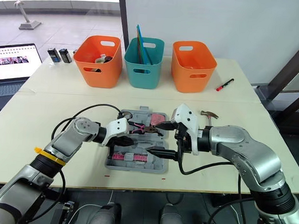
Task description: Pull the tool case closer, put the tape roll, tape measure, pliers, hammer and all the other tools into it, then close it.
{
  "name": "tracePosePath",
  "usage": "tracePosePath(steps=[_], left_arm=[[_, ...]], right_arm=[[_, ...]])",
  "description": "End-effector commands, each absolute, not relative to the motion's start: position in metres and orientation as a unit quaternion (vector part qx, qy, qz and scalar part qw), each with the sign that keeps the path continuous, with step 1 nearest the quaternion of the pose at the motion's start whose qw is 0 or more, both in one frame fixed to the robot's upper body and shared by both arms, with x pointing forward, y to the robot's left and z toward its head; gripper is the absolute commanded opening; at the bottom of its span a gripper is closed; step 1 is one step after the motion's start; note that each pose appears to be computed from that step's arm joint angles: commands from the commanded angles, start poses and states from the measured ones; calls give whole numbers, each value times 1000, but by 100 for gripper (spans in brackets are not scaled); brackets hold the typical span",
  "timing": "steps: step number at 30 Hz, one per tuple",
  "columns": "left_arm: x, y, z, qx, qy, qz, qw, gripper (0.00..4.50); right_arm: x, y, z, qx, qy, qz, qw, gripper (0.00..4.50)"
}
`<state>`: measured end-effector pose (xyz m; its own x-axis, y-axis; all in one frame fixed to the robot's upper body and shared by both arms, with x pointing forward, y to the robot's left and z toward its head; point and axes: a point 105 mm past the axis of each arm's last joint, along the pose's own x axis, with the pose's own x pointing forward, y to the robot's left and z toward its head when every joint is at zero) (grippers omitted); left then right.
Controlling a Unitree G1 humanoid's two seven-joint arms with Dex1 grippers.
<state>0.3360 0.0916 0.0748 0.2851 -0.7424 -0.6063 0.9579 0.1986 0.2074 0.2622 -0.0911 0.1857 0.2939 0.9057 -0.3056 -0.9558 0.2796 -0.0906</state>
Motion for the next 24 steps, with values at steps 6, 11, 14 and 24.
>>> tracePosePath(steps=[6, 11, 14, 24], left_arm=[[351, 89, 77, 305, 173, -554, 755, 7], [352, 83, 82, 287, 165, -562, 758, 7], [354, 81, 91, 273, 150, -565, 765, 7], [357, 85, 97, 260, 145, -562, 772, 7]], right_arm=[[262, -88, 194, -138, 79, 587, 794, 450], [261, -89, 195, -138, 78, 587, 794, 450], [262, -89, 196, -138, 78, 587, 794, 450], [262, -87, 197, -138, 77, 591, 791, 450]])
